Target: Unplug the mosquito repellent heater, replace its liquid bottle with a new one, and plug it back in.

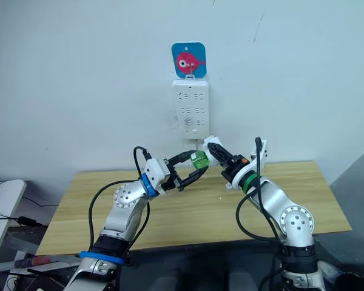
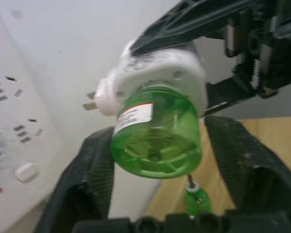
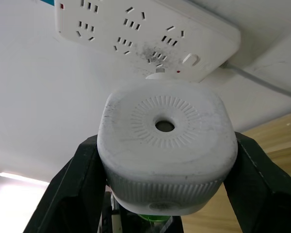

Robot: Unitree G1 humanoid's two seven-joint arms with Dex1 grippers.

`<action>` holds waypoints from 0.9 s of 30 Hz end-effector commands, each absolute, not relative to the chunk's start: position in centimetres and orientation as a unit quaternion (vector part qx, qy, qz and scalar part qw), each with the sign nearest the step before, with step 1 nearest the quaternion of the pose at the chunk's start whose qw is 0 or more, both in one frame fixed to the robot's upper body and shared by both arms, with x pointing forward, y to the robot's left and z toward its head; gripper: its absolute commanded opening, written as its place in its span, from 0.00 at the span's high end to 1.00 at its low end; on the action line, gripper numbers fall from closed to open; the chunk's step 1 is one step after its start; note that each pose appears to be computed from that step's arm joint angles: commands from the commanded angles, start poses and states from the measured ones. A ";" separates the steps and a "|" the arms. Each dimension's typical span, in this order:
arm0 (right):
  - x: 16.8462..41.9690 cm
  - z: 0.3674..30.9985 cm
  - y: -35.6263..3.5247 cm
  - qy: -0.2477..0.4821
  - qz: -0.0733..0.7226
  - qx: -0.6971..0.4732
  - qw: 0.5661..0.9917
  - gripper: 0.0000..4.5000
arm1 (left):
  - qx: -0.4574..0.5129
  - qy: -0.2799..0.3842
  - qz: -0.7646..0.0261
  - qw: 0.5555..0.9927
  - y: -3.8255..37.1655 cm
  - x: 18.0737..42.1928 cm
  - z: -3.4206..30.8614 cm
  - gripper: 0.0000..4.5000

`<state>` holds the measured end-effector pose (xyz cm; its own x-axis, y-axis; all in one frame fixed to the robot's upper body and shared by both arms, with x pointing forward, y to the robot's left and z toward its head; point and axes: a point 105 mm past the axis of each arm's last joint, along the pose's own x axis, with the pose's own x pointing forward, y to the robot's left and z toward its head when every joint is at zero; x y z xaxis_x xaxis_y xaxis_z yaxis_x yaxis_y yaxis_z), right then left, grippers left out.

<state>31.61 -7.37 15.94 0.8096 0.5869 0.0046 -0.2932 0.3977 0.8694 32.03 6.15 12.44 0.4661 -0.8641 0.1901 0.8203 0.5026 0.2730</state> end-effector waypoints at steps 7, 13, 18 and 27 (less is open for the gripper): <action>33.2 13.6 -10.3 0.107 0.228 0.317 0.914 0.35 | 0.019 -0.106 -0.434 0.895 9.0 33.2 11.9 0.00; 33.2 11.7 -10.0 0.065 0.267 0.104 0.956 0.35 | 0.023 -0.112 -0.380 0.918 11.4 35.7 13.3 0.00; 33.5 11.5 -10.0 0.035 0.271 0.052 0.960 0.35 | 0.033 -0.118 -0.387 0.914 12.3 38.3 15.7 0.00; 34.0 14.3 -9.1 -0.036 0.271 0.050 0.961 0.35 | 0.046 -0.118 -0.406 0.905 12.2 42.1 18.6 0.00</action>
<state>33.76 -8.86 11.16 0.8523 0.5226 -0.0221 -0.5166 0.8476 0.1214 41.91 12.32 17.90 0.6619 -0.7308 0.1666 0.7148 0.6823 0.1532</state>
